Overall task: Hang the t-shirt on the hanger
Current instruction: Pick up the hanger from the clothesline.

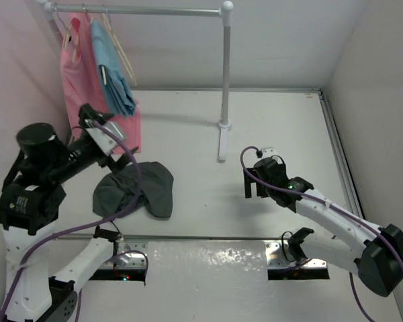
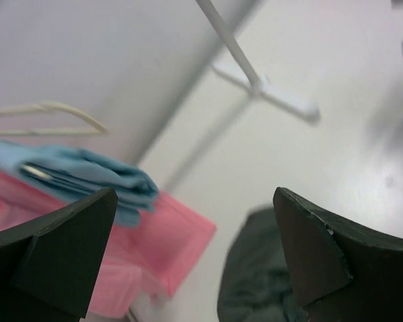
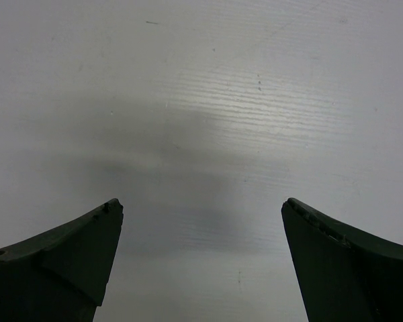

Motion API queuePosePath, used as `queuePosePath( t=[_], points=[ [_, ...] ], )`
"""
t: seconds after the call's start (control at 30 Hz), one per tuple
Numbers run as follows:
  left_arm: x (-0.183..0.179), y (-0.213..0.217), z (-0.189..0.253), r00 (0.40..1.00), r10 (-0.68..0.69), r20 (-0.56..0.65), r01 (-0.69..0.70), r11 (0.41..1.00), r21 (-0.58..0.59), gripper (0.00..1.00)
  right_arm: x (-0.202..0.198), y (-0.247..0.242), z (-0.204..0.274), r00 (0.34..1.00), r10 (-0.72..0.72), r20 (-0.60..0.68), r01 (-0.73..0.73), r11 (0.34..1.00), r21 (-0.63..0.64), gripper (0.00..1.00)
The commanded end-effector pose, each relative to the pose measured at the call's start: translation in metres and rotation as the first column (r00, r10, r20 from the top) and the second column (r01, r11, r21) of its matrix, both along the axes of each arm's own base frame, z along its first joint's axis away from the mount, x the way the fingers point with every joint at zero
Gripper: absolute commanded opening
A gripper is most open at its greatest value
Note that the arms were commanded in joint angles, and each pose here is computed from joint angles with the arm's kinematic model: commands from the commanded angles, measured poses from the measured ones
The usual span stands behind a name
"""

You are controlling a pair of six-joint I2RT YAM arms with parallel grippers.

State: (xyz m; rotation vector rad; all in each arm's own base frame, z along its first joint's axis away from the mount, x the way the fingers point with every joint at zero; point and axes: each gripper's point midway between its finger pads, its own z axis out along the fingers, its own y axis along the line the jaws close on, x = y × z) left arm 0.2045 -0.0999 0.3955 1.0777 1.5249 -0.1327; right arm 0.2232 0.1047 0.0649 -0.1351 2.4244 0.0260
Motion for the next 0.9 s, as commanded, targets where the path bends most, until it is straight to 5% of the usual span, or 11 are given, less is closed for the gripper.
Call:
queuePosePath(
  t=[0.0,0.07,0.17,0.2,0.33,0.37,0.7,0.77,0.87],
  points=[
    [0.008,-0.011,0.088,0.992,0.066,0.111,-0.031,0.956,-0.291,0.98,0.010,0.005,0.014,1.000,0.002,0.028,-0.002,1.000,0.011,0.99],
    [0.012,-0.013,0.111,0.987,0.078,0.138,-0.027,0.941,-0.338,0.96,0.010,0.005,0.012,1.000,0.000,0.024,0.000,1.000,0.010,0.99],
    [0.049,0.012,0.154,0.942,0.302,0.144,-0.191,0.838,-0.511,0.95,0.005,0.004,0.005,1.000,-0.009,0.006,0.009,1.000,0.018,0.99],
    [0.063,0.030,0.164,0.900,0.414,0.136,-0.278,0.785,-0.553,0.90,0.004,0.005,0.003,1.000,-0.005,0.000,0.005,1.000,0.023,0.99],
    [0.123,0.037,0.162,0.856,0.517,-0.005,-0.415,0.682,-0.602,0.60,-0.001,0.004,-0.005,1.000,-0.008,-0.021,0.008,1.000,0.024,0.99],
    [0.128,0.042,0.172,0.838,0.545,0.003,-0.424,0.655,-0.625,0.59,-0.004,0.004,-0.008,0.999,-0.010,-0.033,0.010,1.000,0.026,0.99],
    [0.227,0.072,0.133,0.656,0.749,-0.098,-0.643,0.485,-0.593,0.79,-0.018,0.001,-0.026,0.995,-0.027,-0.096,0.031,0.999,0.034,0.99],
    [0.233,0.087,0.124,0.577,0.809,-0.115,-0.701,0.418,-0.577,0.81,-0.019,0.001,-0.027,0.995,-0.029,-0.099,0.032,0.999,0.035,0.99],
    [0.234,0.090,0.124,0.560,0.820,-0.113,-0.708,0.403,-0.580,0.89,-0.023,-0.003,-0.028,0.994,-0.033,-0.103,0.036,0.999,0.025,0.99]
  ],
)
